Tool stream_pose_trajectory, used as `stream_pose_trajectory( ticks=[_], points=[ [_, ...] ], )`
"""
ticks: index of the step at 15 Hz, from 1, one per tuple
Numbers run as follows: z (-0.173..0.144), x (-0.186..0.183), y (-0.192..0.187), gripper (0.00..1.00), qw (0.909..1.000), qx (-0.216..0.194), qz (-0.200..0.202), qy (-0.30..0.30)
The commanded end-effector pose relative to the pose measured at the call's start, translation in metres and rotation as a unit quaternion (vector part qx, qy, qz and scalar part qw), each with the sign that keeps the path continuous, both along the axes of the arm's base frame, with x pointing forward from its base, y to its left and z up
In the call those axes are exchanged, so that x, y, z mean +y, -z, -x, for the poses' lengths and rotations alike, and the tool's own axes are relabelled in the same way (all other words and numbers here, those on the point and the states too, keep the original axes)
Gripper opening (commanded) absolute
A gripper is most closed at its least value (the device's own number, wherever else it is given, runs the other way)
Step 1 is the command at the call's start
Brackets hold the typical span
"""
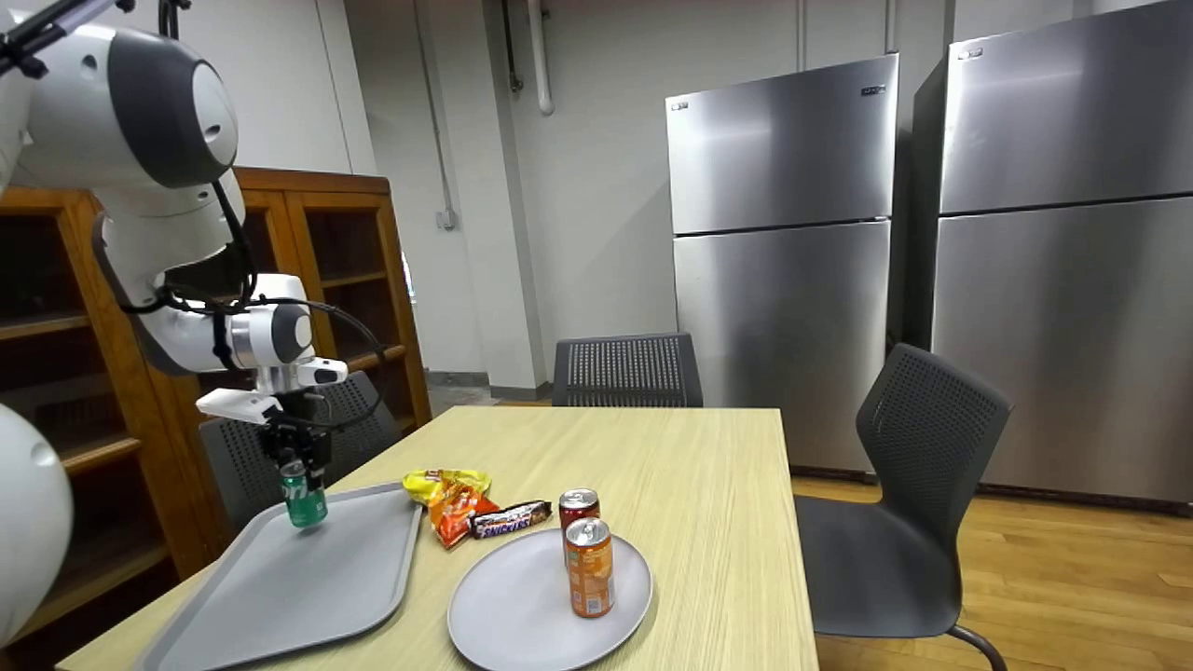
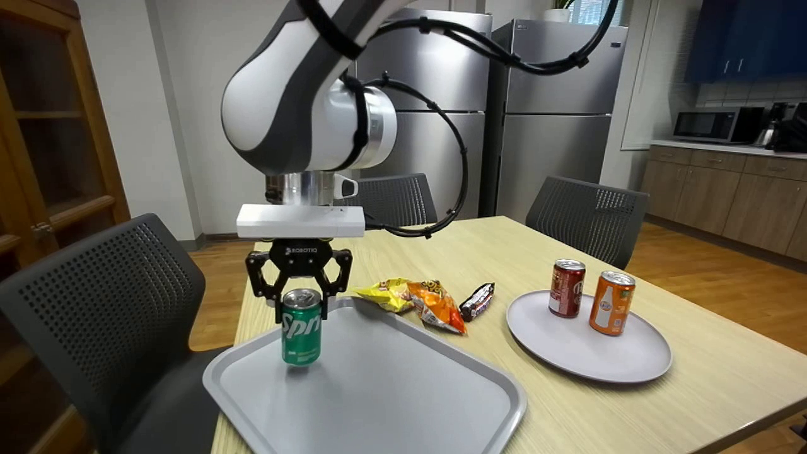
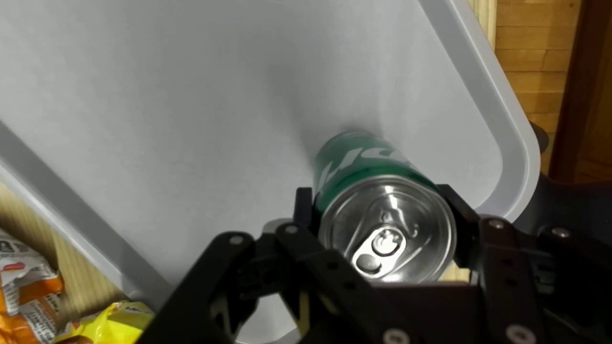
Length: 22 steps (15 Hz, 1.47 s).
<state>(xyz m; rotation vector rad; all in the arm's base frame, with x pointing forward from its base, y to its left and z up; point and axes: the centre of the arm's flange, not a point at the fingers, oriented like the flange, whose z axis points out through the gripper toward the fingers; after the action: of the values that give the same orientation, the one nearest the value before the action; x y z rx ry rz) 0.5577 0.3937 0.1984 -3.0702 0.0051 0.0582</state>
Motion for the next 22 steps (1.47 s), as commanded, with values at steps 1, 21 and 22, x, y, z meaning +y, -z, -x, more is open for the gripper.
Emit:
stream_pose_trajectory(
  ticks=[1, 21, 22],
  points=[
    [-0.02, 0.016, 0.0, 0.38, 0.9993, -0.002, 0.014, -0.034],
    [-0.053, -0.036, -0.068, 1.0, 0.993, -0.069, 0.004, -0.095],
    [-0.054, -0.043, -0.071, 1.0, 0.992, -0.071, 0.006, -0.104]
  ],
)
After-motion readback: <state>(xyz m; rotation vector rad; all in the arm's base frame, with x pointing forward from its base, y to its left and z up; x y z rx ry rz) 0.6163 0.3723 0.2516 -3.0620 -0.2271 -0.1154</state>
